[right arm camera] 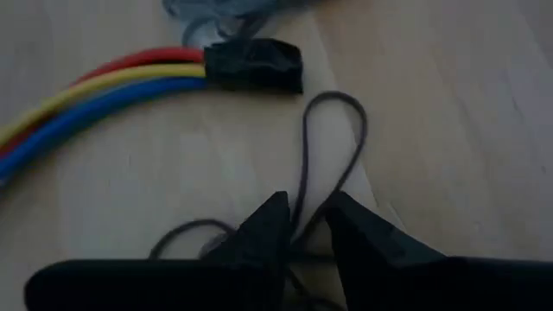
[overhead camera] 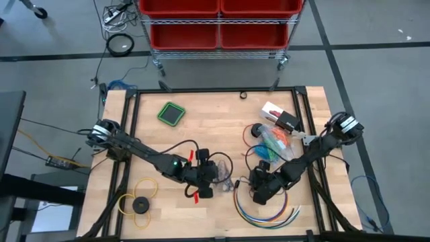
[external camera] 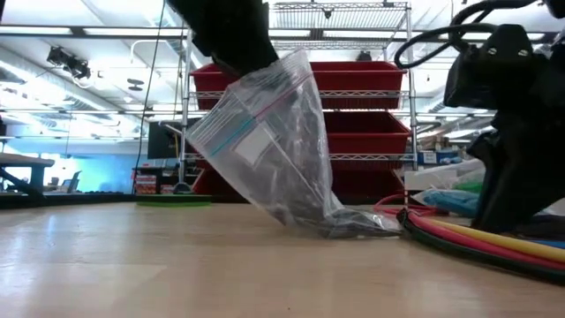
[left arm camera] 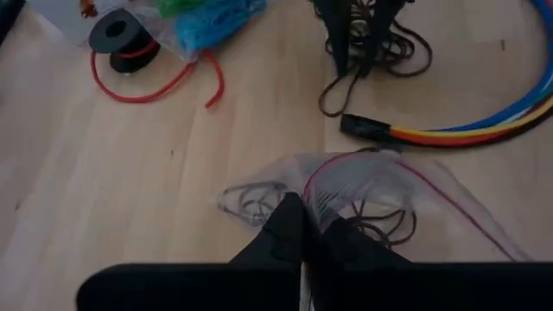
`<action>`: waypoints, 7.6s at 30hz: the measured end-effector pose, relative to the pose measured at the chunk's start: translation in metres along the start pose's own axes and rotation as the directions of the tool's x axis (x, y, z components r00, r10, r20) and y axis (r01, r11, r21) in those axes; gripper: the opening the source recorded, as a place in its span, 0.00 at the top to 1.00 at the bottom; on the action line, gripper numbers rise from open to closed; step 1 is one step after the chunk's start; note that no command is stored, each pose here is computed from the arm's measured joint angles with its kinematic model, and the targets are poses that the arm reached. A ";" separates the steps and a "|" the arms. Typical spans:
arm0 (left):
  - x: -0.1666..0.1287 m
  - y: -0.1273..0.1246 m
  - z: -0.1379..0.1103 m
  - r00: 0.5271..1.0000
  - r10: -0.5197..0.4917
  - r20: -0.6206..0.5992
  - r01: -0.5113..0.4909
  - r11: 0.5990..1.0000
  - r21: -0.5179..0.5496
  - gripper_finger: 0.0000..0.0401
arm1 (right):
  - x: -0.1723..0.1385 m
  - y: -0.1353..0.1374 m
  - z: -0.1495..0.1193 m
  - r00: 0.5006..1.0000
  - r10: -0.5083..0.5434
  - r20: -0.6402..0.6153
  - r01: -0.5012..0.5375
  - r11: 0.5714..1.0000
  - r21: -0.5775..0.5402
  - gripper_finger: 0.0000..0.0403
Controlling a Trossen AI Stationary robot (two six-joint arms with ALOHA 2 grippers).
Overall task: Sort rubber bands
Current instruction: Put the black rubber band into the transparent zip bag
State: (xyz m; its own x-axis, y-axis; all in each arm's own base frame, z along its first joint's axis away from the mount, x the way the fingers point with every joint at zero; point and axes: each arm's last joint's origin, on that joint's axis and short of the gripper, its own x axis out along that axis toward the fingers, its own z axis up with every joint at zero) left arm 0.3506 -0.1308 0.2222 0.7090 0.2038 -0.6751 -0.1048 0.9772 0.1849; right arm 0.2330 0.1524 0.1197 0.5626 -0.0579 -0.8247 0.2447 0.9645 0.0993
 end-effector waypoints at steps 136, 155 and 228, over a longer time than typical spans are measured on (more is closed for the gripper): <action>0.005 0.008 0.029 0.861 -0.489 0.139 0.498 0.866 -0.040 0.98 | -0.077 0.066 0.086 1.000 -0.014 0.026 0.016 0.995 -0.098 0.61; 0.005 0.009 0.029 0.862 -0.488 0.139 0.497 0.867 -0.040 0.98 | -0.061 0.046 -0.034 0.961 -0.201 -0.188 0.215 0.975 0.059 0.67; 0.003 0.007 0.035 0.826 -0.528 0.199 0.546 0.837 -0.043 0.98 | -0.115 0.106 0.099 0.891 0.221 0.396 -0.118 0.956 -0.267 1.00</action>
State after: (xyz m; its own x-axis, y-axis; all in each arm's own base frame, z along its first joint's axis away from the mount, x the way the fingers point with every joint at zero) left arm 0.3762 -0.1252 0.2464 0.7795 -0.3596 -0.5129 0.2690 0.9316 -0.2443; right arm 0.2727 0.2354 0.2801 0.8680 0.0592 -0.4930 -0.0432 0.9981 0.0439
